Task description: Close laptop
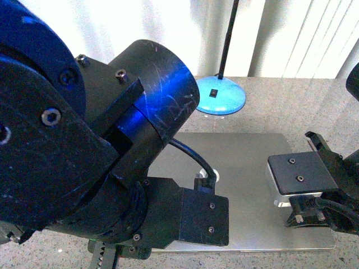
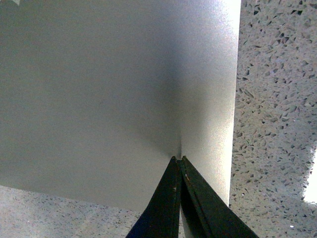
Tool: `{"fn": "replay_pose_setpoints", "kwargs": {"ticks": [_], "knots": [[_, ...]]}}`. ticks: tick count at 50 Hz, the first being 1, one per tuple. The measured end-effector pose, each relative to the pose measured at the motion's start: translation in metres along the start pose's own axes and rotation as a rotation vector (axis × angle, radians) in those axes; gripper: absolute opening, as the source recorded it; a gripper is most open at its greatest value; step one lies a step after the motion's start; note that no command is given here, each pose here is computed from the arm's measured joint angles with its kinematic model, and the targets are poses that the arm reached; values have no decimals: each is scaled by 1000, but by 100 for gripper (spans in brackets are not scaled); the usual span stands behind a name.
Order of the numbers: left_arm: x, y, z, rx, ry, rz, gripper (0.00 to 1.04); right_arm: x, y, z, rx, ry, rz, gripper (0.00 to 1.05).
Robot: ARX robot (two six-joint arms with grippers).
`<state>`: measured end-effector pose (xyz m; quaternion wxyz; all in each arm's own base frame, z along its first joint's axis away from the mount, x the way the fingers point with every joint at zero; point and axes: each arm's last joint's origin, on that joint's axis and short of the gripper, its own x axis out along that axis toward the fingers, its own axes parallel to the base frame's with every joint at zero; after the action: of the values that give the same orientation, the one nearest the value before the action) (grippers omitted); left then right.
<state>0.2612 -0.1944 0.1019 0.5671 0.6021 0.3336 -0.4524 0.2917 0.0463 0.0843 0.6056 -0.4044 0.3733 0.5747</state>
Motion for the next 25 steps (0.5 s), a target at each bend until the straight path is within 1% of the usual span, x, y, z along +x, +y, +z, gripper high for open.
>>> {"fn": "replay_pose_setpoints", "kwargs": {"ticks": [4, 11, 13, 18, 20, 23, 25], "knots": [[-6, 3, -1, -7, -5, 14, 4, -4, -1, 2, 9, -18, -5, 3], [-21, 12, -4, -27, -33, 63, 4, -20, -7, 11, 13, -77, -58, 3], [-27, 16, -6, -40, -48, 90, 4, -30, -12, 15, 10, -112, -109, 3], [-40, 26, -10, -86, -93, 159, 4, -45, -20, 22, -1, -170, -192, 3], [-48, 30, -12, -116, -119, 194, 4, -57, -25, 27, -11, -223, -269, 3], [-63, 37, -21, -173, -162, 243, 4, -71, -31, 32, -17, -271, -353, 3], [-76, 41, -30, -231, -190, 292, 4, -90, -37, 37, -18, -316, -472, 3]]}}
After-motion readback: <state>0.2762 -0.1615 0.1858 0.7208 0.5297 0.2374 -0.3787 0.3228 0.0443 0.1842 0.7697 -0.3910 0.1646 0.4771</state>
